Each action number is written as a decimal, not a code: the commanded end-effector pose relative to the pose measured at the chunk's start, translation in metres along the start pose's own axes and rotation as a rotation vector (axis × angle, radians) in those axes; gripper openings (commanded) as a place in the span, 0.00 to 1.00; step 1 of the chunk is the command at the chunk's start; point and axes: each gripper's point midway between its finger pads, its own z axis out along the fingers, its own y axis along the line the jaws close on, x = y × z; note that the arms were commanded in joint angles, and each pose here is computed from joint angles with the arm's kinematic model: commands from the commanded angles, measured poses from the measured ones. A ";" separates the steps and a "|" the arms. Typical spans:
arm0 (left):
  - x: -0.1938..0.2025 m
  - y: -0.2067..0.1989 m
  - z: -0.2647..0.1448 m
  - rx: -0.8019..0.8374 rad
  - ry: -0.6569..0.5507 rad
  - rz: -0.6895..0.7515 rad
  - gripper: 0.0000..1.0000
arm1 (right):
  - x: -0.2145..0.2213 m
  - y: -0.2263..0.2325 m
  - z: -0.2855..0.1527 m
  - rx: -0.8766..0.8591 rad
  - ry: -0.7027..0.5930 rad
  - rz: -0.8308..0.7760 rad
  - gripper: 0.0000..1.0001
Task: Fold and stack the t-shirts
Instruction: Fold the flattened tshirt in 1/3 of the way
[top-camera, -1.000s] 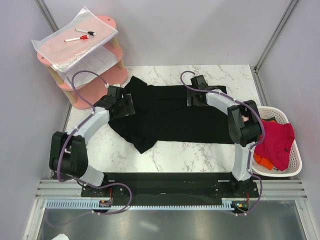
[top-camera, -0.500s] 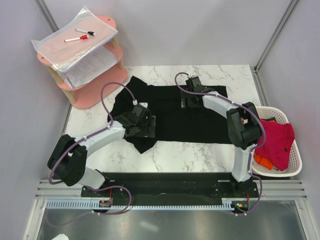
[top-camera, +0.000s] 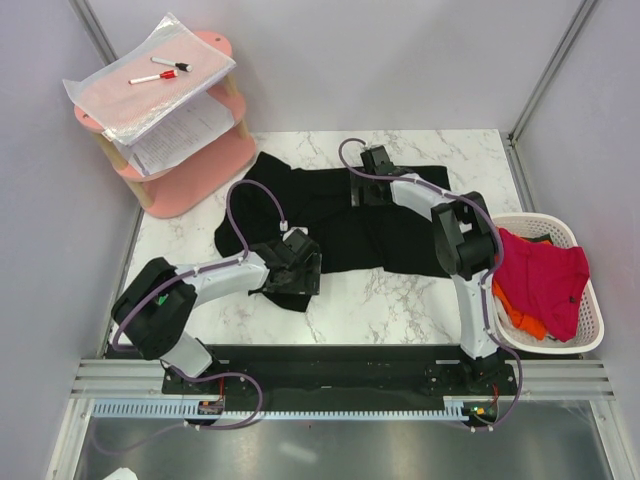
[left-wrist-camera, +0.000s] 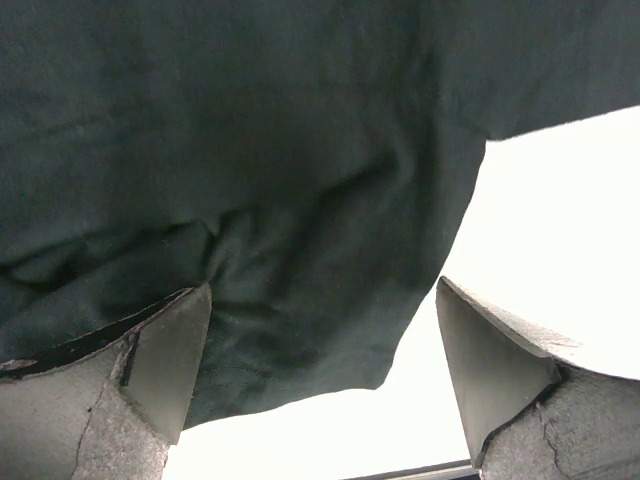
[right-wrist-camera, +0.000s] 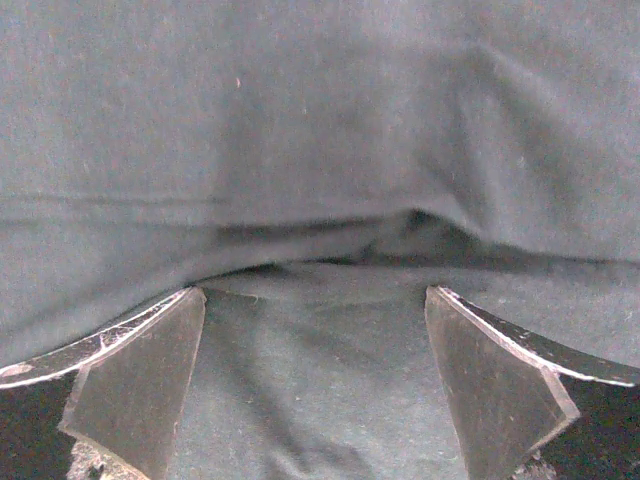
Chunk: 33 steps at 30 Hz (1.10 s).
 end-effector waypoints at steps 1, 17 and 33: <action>0.026 0.005 0.004 -0.021 0.055 -0.061 1.00 | -0.007 0.001 0.018 0.030 0.010 -0.014 0.98; 0.110 -0.035 -0.029 0.081 0.187 -0.004 1.00 | 0.000 -0.002 0.019 0.040 0.036 -0.021 0.98; 0.025 -0.024 -0.077 -0.014 -0.162 0.021 1.00 | -0.026 -0.013 -0.075 -0.008 -0.085 0.035 0.98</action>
